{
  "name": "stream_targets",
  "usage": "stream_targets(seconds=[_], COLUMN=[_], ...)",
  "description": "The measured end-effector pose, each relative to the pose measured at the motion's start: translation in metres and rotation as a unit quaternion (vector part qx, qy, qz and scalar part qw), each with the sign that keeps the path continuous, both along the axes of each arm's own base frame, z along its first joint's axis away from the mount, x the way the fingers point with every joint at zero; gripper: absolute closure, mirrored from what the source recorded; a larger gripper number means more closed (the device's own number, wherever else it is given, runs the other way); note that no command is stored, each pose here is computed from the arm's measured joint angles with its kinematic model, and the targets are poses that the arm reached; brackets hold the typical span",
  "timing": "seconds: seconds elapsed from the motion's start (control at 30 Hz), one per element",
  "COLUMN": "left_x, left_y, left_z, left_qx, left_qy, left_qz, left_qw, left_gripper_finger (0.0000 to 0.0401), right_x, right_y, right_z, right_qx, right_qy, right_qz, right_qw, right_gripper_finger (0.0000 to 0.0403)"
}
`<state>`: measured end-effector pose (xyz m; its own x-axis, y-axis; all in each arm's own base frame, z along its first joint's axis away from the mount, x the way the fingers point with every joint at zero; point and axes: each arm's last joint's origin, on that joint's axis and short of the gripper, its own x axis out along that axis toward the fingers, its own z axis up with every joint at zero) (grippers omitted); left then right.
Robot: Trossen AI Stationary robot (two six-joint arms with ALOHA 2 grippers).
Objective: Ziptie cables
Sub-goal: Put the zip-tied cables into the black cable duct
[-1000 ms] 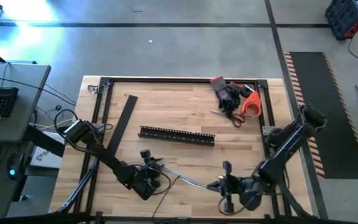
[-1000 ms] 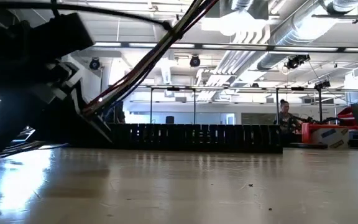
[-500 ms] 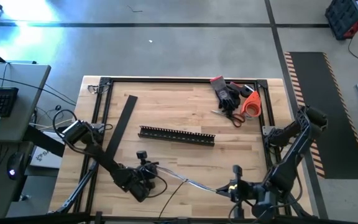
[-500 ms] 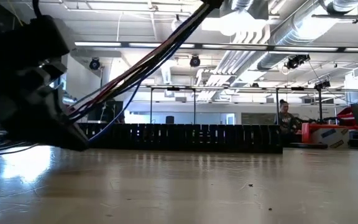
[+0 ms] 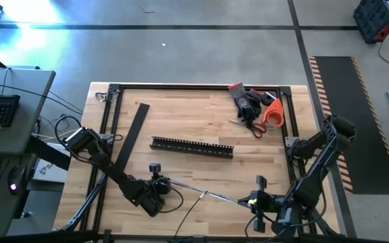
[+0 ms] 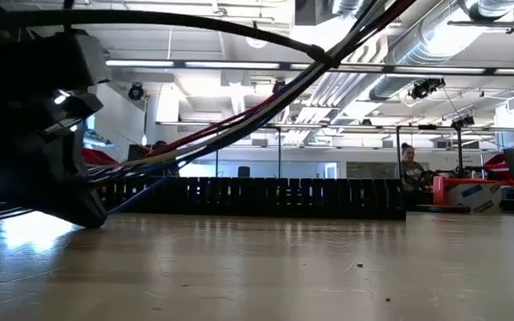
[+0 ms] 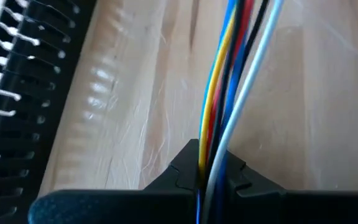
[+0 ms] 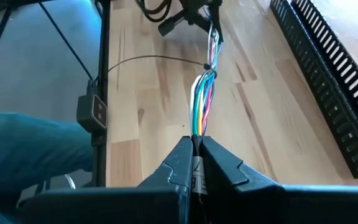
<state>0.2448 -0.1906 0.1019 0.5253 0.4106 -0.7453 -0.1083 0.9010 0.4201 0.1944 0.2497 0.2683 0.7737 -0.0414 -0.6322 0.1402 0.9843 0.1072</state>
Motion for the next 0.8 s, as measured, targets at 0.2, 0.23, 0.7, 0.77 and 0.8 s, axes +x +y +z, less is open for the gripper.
stream_targets(seconds=[0.2,0.23,0.7,0.77,0.8], left_x=[0.001,0.0,0.05,0.062,0.067], left_y=[0.003,0.003,-0.017,-0.015,-0.014], left_z=[0.007,0.009,0.041,0.038,0.035], left_qx=[0.001,-0.005,-0.056,-0.021,-0.007], left_qy=[0.03,0.031,-0.182,-0.218,-0.232], left_qz=[-0.035,-0.037,-0.167,-0.173,-0.172], left_qw=[0.999,0.999,0.967,0.96,0.957], left_gripper_finger=[0.0347,0.0332,0.0182,0.018,0.018], right_x=[0.0,0.0,0.002,0.003,0.004], right_y=[0.0,0.0,0.0,0.0,0.001], right_z=[0.0,0.0,0.0,0.001,0.002], right_qx=[0.002,0.003,-0.005,-0.007,-0.006], right_qy=[0.003,0.004,0.003,-0.001,-0.005], right_qz=[0.002,0.003,0.012,0.019,0.023], right_qw=[1.0,1.0,1.0,1.0,1.0], right_gripper_finger=[0.0398,0.0397,0.0396,0.0396,0.0396])
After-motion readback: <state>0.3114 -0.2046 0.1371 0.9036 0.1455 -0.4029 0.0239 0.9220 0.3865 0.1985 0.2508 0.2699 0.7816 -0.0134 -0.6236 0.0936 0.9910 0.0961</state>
